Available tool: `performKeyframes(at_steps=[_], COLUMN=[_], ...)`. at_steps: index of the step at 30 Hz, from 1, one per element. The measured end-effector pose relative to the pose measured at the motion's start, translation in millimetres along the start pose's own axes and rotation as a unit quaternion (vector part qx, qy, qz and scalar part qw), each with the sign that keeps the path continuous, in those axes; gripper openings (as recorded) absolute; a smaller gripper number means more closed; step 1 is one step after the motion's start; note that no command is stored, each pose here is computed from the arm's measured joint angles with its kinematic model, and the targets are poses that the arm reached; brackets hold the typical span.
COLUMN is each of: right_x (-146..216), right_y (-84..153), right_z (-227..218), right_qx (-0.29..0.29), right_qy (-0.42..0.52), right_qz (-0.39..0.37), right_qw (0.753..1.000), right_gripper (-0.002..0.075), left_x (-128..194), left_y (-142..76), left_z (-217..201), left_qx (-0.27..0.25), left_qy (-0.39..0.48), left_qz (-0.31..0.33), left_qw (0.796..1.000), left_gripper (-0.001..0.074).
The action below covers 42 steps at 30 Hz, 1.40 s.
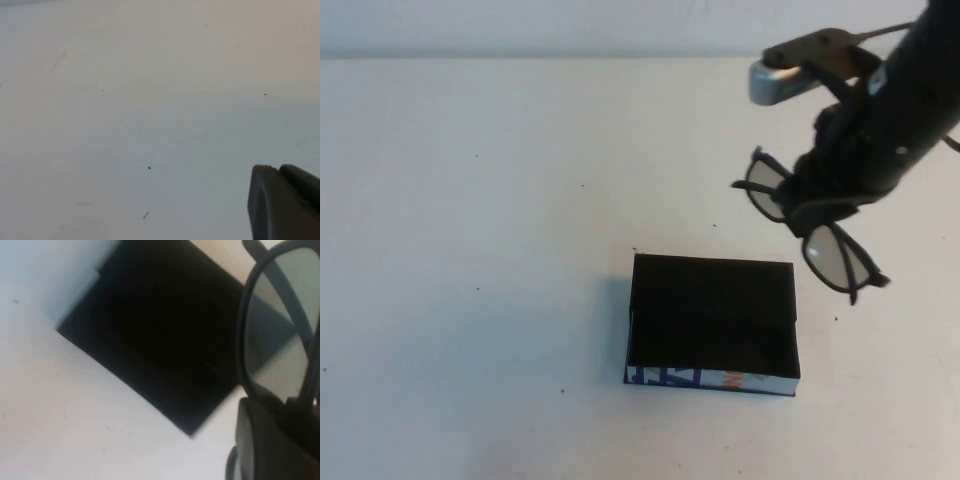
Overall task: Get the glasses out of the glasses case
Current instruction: Place the glasses on the table
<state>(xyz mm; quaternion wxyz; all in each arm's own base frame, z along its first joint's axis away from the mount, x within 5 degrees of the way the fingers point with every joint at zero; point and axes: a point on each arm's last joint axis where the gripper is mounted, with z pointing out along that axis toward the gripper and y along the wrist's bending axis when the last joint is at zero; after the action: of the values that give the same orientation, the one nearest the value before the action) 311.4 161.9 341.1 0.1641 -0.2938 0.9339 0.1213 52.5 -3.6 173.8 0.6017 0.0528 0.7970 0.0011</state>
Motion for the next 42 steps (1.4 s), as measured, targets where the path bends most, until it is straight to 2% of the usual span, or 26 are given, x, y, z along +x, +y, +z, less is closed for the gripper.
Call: performKeyframes(at_steps=[6,10,16,26,36,39,42], right_x=[64.0,96.1,117.3,135.0,136.1,134.7,132.1], right_y=[-44.2,-66.0,-76.2,-88.5,-94.0,-94.5,-94.9], right_z=[-6.1,4.1,43.3,96.4,114.0,113.5,111.6], right_qx=[0.013,0.023,0.013,0.019,0.016,0.016,0.015], right_qy=[0.04,0.035,0.01,0.052,0.065,0.061,0.06], right_qz=[0.112,0.209,0.282,0.309,0.301,0.299,0.297], right_qw=[0.993,0.977,0.959,0.949,0.951,0.952,0.953], right_gripper=[0.0062,0.0062,0.0062,0.0062,0.0069,0.0122,0.024], left_x=[0.0,0.0,0.0,0.0,0.0,0.0,0.0], left_y=[0.0,0.0,0.0,0.0,0.0,0.0,0.0], left_z=[0.0,0.0,0.0,0.0,0.0,0.0,0.0], left_qx=[0.0,0.0,0.0,0.0,0.0,0.0,0.0], left_qy=[0.0,0.0,0.0,0.0,0.0,0.0,0.0], left_qz=[0.0,0.0,0.0,0.0,0.0,0.0,0.0], left_qw=[1.0,1.0,1.0,1.0,1.0,1.0,1.0], left_gripper=[-0.0004,-0.0004,-0.0004,-0.0004,-0.0004,-0.0004,-0.0004])
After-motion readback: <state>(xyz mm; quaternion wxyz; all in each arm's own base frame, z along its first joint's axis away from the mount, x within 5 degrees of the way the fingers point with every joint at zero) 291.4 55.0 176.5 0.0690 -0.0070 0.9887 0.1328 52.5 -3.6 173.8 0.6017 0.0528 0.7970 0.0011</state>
